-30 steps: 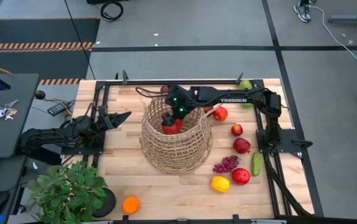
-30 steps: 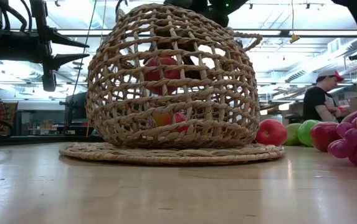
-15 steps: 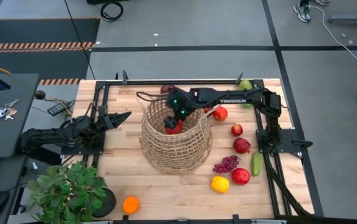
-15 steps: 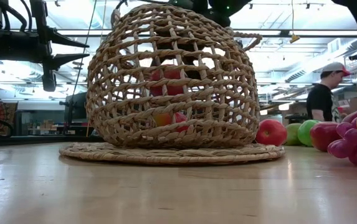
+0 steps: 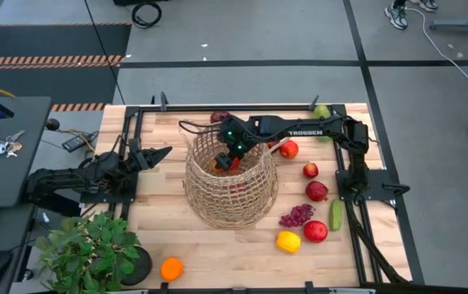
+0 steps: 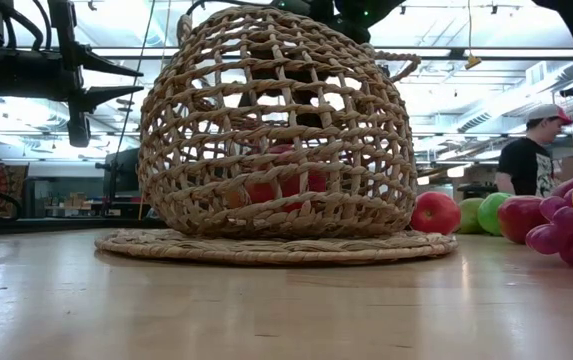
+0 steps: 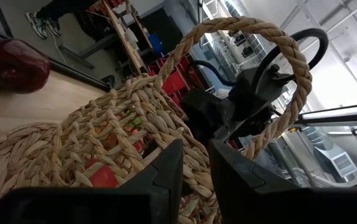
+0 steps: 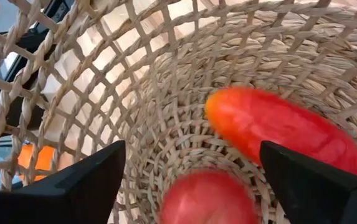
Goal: Build produce basket
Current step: Put the red apple into the basket
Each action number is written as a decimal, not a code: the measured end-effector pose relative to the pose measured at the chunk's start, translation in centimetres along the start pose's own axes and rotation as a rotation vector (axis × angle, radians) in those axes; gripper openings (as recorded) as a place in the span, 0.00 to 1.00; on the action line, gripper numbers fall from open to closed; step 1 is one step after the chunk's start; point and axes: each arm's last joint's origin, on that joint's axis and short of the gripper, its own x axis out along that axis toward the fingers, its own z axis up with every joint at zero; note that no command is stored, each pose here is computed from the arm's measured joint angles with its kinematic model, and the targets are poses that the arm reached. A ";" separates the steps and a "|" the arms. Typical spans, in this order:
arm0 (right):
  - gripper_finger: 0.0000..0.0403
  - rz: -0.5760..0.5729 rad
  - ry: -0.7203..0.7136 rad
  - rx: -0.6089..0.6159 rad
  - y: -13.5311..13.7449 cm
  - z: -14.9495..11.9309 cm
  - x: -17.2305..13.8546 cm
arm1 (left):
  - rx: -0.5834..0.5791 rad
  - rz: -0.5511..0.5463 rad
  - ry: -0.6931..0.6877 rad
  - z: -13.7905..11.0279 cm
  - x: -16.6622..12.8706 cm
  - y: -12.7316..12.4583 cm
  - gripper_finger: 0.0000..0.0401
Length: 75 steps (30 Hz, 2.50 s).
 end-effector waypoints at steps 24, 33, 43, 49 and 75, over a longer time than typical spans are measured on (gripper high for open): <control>0.95 0.211 -0.142 -0.069 4.0 5.7 -9.2 | 0.000 0.000 0.000 0.0 0.0 0.0 0.22; 0.95 -0.017 -0.174 -0.155 3.0 6.4 -15.0 | 0.000 0.000 0.000 0.0 0.0 0.0 0.21; 0.92 -0.202 -0.343 -0.150 1.4 5.5 -22.1 | 0.000 0.000 0.000 0.0 0.0 0.0 0.22; 0.91 -0.310 -0.444 -0.146 1.6 3.8 -25.2 | 0.000 0.000 0.000 0.0 0.0 0.0 0.21; 0.91 -0.420 -0.504 0.274 -4.0 -12.5 -26.4 | 0.000 0.000 0.000 0.0 0.0 0.0 0.22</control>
